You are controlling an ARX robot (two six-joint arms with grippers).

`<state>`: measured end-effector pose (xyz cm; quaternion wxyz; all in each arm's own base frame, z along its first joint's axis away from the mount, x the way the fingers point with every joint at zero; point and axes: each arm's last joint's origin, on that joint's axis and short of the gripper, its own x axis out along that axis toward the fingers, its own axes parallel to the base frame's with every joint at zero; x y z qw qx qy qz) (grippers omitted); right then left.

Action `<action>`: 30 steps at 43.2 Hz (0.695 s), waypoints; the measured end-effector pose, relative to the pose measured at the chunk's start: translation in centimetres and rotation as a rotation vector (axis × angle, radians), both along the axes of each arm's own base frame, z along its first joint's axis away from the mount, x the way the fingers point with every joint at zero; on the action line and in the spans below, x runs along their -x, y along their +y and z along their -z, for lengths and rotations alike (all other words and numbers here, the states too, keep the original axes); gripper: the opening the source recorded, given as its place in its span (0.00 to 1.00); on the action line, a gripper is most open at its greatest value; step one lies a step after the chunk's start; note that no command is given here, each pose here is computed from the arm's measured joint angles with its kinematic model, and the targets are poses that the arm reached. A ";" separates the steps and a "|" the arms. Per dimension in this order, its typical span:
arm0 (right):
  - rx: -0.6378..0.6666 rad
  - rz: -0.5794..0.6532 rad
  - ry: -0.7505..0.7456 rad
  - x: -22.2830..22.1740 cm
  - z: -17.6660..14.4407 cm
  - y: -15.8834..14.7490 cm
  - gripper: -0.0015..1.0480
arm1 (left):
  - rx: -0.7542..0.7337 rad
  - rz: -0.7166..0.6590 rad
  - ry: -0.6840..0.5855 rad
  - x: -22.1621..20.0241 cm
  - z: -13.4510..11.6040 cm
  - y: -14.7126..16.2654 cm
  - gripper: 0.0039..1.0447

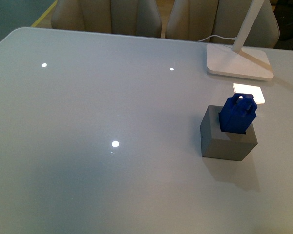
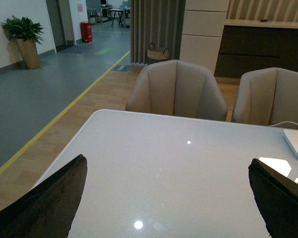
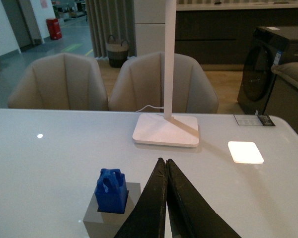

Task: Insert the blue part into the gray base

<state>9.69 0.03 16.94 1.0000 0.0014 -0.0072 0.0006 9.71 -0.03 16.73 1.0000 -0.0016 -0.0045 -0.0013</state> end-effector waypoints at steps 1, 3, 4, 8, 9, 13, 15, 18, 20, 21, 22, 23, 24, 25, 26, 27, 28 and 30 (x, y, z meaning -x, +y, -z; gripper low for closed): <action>0.000 0.000 0.000 0.0 0.0 0.0 0.02 | 0.000 0.000 0.000 0.0 0.0 0.0 0.93; 0.000 0.000 0.000 0.0 0.0 0.0 0.06 | 0.000 0.000 0.000 0.0 0.0 0.0 0.93; 0.000 0.000 0.000 0.0 0.0 0.0 0.09 | 0.000 0.000 0.000 0.0 0.0 0.0 0.93; 0.000 0.000 0.000 0.0 0.0 0.0 0.23 | 0.000 0.000 0.000 0.0 0.0 0.0 0.93; 0.000 0.000 0.000 0.0 0.0 0.0 0.28 | 0.000 0.000 0.000 0.0 0.0 0.0 0.93; 0.000 0.000 0.000 0.0 0.0 0.0 0.41 | 0.000 0.000 0.000 0.0 0.0 0.0 0.93; 0.000 0.000 0.000 0.0 0.0 0.0 0.49 | 0.000 0.000 0.000 0.0 0.0 0.0 0.93; 0.000 0.000 0.000 0.0 0.0 0.0 0.64 | 0.000 0.000 0.000 0.0 0.0 0.0 0.93; 0.000 0.000 0.000 0.0 0.0 0.0 0.73 | 0.000 0.000 0.000 0.0 0.0 0.0 0.93; 0.000 0.000 0.000 0.0 0.0 0.0 0.78 | 0.000 0.000 0.000 0.0 0.0 0.0 0.93; 0.000 0.000 0.000 0.0 0.0 0.0 0.84 | 0.000 0.000 0.000 0.0 0.0 0.0 0.93; 0.000 0.000 0.000 0.0 0.0 0.0 0.87 | 0.000 0.000 0.000 0.0 0.0 0.0 0.93; 0.000 0.000 0.000 0.0 0.0 0.0 0.90 | 0.000 0.000 0.000 0.0 0.0 0.0 0.93; 0.000 0.000 0.000 0.0 0.0 0.0 0.93 | 0.000 0.000 0.000 0.0 0.0 0.0 0.93; 0.000 0.000 0.000 0.0 0.0 0.0 0.92 | 0.000 0.000 0.000 0.0 0.0 0.0 0.93; 0.000 0.000 0.000 0.0 0.0 0.0 0.92 | 0.000 0.000 0.000 0.0 0.0 0.0 0.93; 0.000 0.000 0.000 0.0 0.0 0.0 0.91 | 0.000 0.000 0.000 0.0 0.0 0.0 0.93; 0.000 0.000 0.000 0.0 0.0 0.0 0.91 | 0.000 0.000 0.000 0.0 0.0 0.0 0.93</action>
